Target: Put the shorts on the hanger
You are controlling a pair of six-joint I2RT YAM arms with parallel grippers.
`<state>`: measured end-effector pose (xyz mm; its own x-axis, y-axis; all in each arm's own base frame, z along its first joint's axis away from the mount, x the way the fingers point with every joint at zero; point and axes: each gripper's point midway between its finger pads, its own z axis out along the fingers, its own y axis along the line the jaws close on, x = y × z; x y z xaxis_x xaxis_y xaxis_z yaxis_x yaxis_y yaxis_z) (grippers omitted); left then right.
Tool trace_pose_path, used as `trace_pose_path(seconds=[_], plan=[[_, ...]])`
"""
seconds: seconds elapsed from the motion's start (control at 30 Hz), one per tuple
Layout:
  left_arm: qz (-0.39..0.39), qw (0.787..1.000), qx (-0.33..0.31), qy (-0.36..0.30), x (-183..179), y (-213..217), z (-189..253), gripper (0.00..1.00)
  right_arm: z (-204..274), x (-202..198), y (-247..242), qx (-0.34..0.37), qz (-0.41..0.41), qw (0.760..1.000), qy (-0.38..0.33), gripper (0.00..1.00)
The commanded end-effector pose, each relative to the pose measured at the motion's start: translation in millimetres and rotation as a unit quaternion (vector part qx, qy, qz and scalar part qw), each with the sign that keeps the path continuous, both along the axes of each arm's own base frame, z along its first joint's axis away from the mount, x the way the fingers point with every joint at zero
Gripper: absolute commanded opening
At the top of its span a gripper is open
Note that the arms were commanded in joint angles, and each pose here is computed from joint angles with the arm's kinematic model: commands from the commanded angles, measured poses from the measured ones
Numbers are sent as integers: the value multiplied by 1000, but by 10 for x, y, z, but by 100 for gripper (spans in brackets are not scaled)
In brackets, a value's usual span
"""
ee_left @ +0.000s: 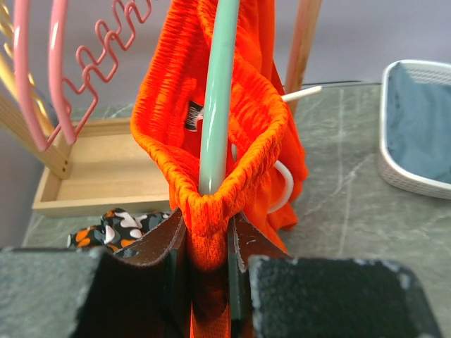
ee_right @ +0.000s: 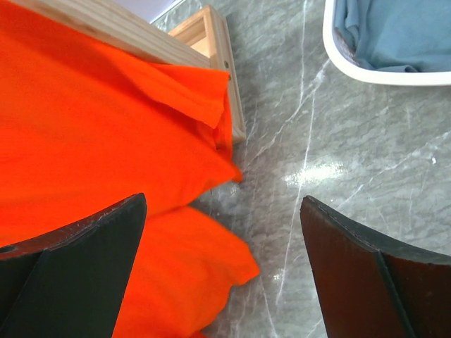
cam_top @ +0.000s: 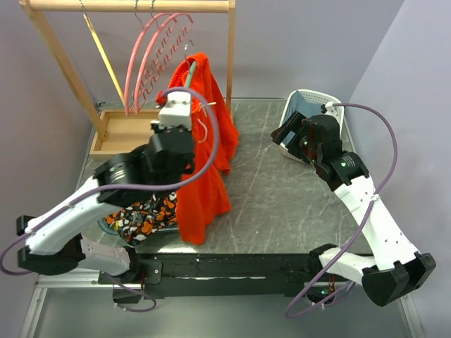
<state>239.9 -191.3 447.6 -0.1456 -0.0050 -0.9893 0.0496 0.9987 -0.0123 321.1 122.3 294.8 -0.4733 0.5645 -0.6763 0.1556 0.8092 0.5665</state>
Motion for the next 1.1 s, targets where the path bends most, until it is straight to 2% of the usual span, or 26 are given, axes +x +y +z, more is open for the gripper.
trace_pose_path(seconds=[0.0, 0.2, 0.27, 0.93, 1.07], plan=[[30, 995, -81, -58, 246, 98, 566, 1, 35, 18, 53, -5, 2, 1000, -13, 97], [33, 989, -113, -92, 501, 98, 877, 1, 96, 5, 137, -21, 9, 1000, -7, 97], [33, 991, -102, -83, 630, 52, 850, 1, 105, -11, 171, -21, 14, 1000, -9, 97], [-1, 983, -89, -163, 1191, 81, 1167, 1, 181, -64, 364, -32, 32, 999, -10, 97], [-5, 984, -80, -156, 1331, -13, 1135, 1, 181, -75, 383, -30, 35, 999, -11, 97]])
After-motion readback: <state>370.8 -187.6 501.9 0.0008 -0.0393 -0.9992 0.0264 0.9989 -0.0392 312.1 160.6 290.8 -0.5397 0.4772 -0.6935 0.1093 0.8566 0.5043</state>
